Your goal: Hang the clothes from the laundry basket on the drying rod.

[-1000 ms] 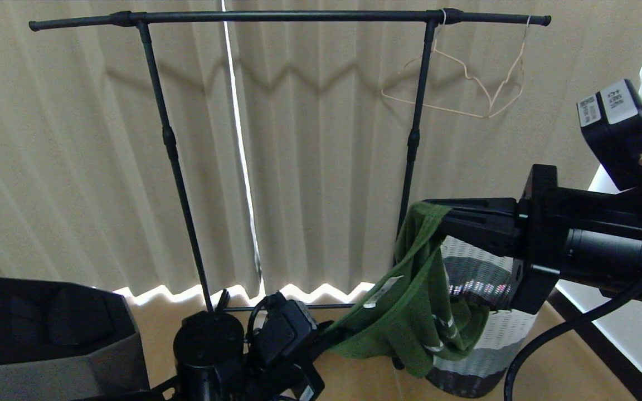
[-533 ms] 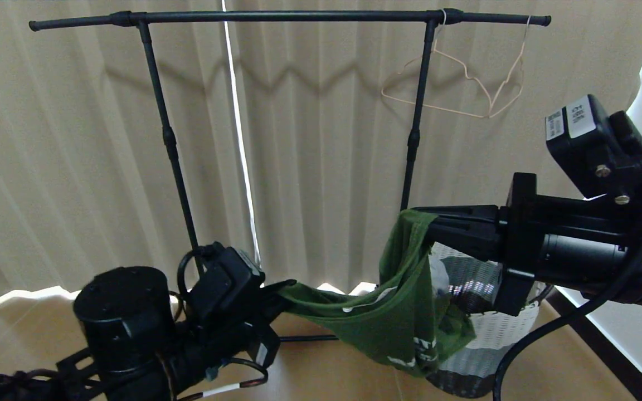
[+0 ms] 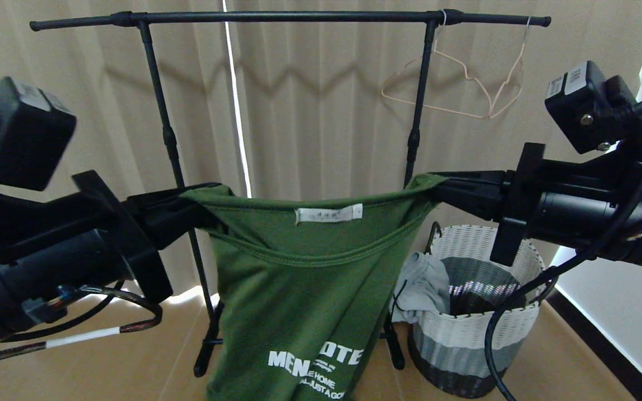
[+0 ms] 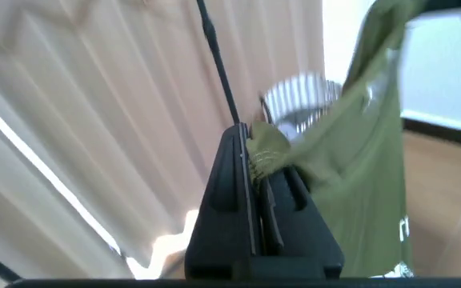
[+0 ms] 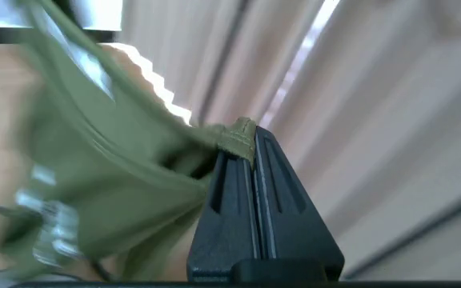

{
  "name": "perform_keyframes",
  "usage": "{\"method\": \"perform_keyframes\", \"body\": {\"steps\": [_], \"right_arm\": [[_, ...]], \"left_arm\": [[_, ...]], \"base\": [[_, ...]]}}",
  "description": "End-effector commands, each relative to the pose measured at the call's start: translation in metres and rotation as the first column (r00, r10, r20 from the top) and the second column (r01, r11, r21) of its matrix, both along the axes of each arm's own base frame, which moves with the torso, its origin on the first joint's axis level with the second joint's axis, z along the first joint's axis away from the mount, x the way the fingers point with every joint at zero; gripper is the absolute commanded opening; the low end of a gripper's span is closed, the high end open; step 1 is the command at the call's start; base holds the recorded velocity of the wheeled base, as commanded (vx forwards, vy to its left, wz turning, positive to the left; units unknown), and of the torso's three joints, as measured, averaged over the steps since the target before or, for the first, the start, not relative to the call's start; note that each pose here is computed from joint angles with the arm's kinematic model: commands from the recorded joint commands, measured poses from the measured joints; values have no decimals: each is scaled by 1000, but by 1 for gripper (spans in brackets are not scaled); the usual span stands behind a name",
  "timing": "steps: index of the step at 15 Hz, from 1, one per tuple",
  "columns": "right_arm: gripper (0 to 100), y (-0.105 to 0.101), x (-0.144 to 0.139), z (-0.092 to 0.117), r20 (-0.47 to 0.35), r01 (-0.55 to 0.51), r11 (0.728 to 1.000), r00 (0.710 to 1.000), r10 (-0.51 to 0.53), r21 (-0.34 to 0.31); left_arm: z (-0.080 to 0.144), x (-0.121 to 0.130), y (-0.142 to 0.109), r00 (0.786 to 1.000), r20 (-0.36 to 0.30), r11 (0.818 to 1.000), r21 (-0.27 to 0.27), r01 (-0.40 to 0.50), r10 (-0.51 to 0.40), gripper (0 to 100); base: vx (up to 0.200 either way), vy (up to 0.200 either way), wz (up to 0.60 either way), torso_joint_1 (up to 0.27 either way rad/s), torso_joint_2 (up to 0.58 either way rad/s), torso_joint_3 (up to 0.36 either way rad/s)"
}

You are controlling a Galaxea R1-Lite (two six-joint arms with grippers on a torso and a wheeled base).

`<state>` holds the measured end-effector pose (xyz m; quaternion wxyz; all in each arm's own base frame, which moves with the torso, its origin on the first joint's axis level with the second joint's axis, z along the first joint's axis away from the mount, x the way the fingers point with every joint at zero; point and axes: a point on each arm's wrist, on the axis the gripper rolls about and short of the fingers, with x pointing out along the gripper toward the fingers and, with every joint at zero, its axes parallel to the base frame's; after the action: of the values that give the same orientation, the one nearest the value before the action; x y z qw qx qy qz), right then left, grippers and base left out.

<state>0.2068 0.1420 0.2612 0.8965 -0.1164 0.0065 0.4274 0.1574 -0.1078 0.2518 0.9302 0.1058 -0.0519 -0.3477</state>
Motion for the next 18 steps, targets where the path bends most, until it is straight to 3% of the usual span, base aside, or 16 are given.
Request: {"method": "perform_keyframes", "body": {"steps": [1, 4, 6, 9, 14, 16, 18], "right_arm": [[0, -24, 14, 1, 3, 132, 991, 991, -132, 0], [0, -40, 23, 3, 4, 205, 979, 979, -205, 13], [0, -40, 26, 9, 37, 208, 976, 977, -211, 64], [0, -38, 31, 15, 42, 210, 973, 976, -214, 95], [0, -39, 29, 16, 41, 214, 972, 975, -219, 95], [0, -56, 13, 22, 22, 258, 963, 965, -260, 80], [0, -65, -12, 22, -6, 253, 965, 968, -253, 64]], "left_arm": [[16, -9, 6, 998, 50, 999, -41, 32, -30, 0], [33, 9, 0, 999, -52, 995, -103, 5, -10, 0], [44, 20, -4, 986, -168, 994, -112, -16, -3, 0], [43, 28, -2, 968, -249, 996, -72, -55, 36, 0], [38, 28, -2, 962, -271, 997, -57, -57, 39, 0], [30, 46, -13, 954, -296, 997, -42, -57, 42, 0], [25, 59, -21, 962, -272, 997, -60, -51, 33, 0]], "base": [[0, 0, 0, 0, 0, 0], [0, 0, 0, 0, 0, 0], [0, 0, 0, 0, 0, 0], [0, 0, 0, 0, 0, 0], [0, 0, 0, 0, 0, 0], [0, 0, 0, 0, 0, 0], [0, 0, 0, 0, 0, 0]]}}
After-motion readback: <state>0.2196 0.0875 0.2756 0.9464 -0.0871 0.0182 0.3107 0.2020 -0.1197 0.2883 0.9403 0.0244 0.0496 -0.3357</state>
